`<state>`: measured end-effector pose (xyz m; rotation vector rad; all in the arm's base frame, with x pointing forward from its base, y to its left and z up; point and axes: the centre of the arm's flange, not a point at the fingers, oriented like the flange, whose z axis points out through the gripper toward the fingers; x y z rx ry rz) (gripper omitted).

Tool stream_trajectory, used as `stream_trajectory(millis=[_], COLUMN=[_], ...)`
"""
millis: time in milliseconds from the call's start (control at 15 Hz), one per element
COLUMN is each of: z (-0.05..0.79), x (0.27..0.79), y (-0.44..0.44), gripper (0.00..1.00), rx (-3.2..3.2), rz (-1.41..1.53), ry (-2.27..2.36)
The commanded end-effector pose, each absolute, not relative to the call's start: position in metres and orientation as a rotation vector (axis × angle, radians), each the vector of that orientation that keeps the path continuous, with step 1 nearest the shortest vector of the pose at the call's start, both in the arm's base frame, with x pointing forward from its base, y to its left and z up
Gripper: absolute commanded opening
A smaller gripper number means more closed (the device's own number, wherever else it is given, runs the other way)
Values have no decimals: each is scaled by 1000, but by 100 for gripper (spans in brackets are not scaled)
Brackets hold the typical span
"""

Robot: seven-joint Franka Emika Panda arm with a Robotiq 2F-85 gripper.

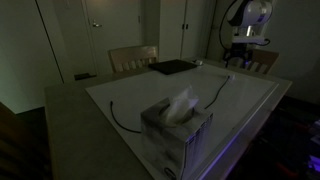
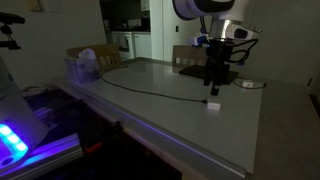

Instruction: Coil up the phone charger

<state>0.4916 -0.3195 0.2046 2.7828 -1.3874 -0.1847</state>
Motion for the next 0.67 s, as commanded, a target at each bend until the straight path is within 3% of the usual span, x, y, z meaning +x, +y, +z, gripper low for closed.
stream_trajectory(millis=[0,600], z=[194,180], x=[497,521], y=[-333,-341], gripper=[100,100], rx=[2804,2883], rz=[-177,-181], ry=[-1433,-1436])
